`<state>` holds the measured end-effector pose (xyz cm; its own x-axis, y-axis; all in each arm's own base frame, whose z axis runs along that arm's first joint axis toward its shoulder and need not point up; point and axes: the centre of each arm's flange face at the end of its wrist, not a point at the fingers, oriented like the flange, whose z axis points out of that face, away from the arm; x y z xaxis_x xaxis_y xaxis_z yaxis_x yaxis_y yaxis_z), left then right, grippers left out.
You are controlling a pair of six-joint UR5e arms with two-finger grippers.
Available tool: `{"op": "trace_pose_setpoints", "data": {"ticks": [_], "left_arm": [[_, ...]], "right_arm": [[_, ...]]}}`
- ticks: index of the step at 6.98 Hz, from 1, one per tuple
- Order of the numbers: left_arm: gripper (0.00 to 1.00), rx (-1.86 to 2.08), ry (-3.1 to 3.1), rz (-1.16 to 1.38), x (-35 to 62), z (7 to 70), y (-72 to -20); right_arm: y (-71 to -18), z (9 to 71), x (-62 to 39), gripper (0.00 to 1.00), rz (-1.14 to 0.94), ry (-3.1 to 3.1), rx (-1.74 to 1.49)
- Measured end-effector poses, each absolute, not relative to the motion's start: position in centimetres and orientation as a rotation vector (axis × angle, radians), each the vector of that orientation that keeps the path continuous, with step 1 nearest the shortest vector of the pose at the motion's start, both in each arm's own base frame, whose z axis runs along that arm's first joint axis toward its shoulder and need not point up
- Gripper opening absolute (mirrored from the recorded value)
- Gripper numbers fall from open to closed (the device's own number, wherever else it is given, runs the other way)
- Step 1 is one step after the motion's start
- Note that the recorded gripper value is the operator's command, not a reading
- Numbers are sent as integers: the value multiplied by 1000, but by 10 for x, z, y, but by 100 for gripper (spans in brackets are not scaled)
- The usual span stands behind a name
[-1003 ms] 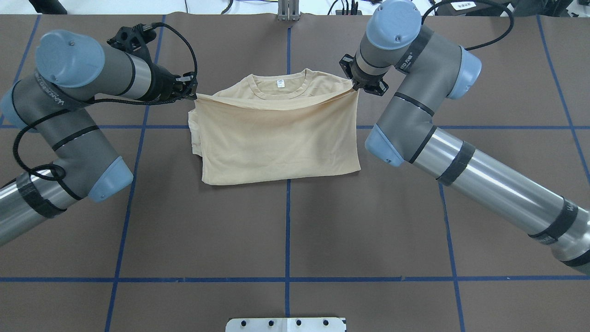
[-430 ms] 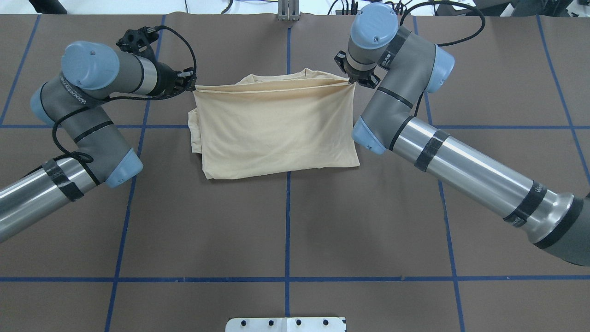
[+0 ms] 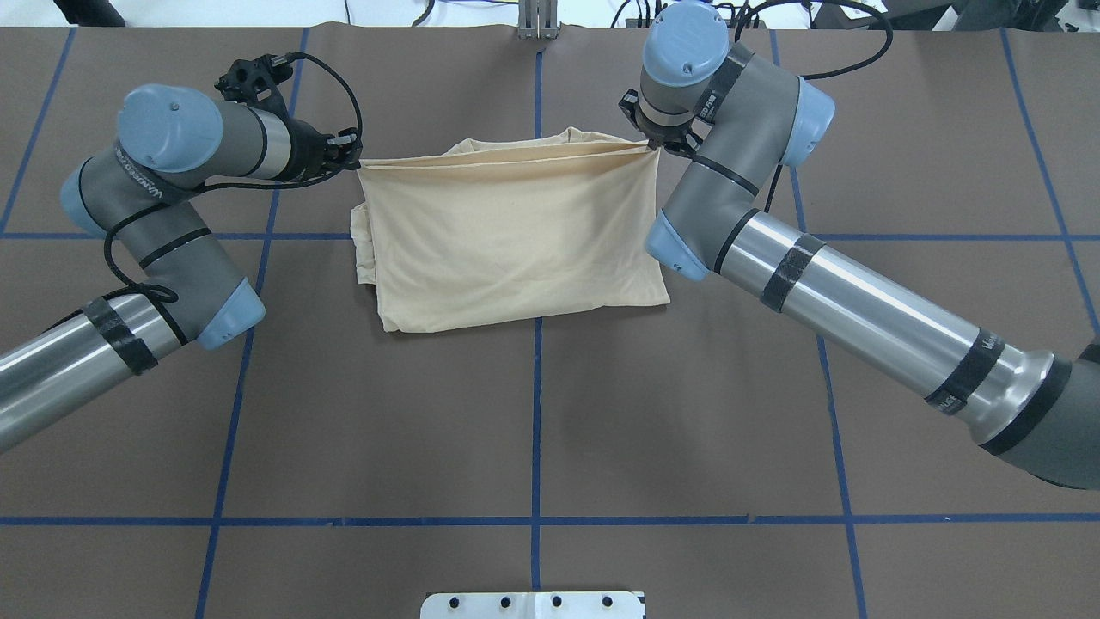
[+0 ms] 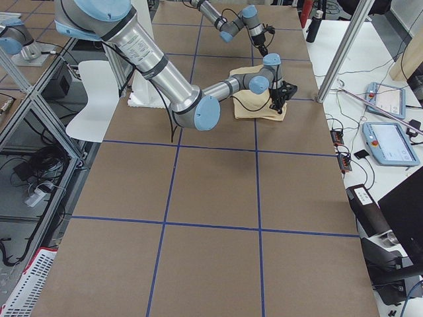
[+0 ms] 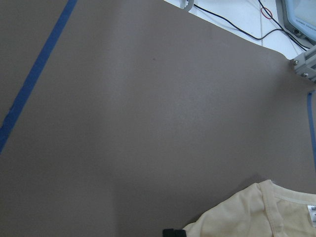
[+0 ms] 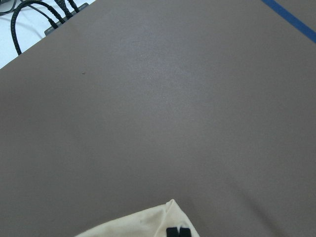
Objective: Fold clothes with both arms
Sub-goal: 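Lay the hem down near the collar and open both grippers, then raise both grippers away from the folded shirt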
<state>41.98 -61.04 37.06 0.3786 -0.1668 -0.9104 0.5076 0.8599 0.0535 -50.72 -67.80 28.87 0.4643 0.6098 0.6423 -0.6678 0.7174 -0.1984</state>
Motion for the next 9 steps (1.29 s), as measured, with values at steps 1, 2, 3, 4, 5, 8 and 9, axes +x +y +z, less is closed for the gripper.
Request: {"op": "trace_pose_setpoints", "data": {"ticks": [1, 2, 3, 4, 5, 8, 9], "left_arm": [[0, 352, 1104, -443, 421, 374, -612], [20, 351, 1102, -443, 422, 378, -613], [54, 349, 1099, -444, 423, 381, -614], [55, 348, 1097, -445, 424, 385, -615], [55, 350, 1097, -448, 422, 388, -617], [57, 371, 1122, -447, 386, 377, -635], [61, 358, 1149, -430, 373, 368, -636]], "right_arm": [[-681, 289, -509, 14, 789, -747, 87], [-683, 290, -510, 31, 791, -742, 89], [-684, 293, -511, 45, 793, -736, 92], [-685, 295, -510, 63, 796, -731, 97], [-687, 293, -510, 66, 798, -731, 101], [-695, 266, -494, 91, 819, -775, 116], [-684, 259, -482, 94, 815, -815, 117]]}}
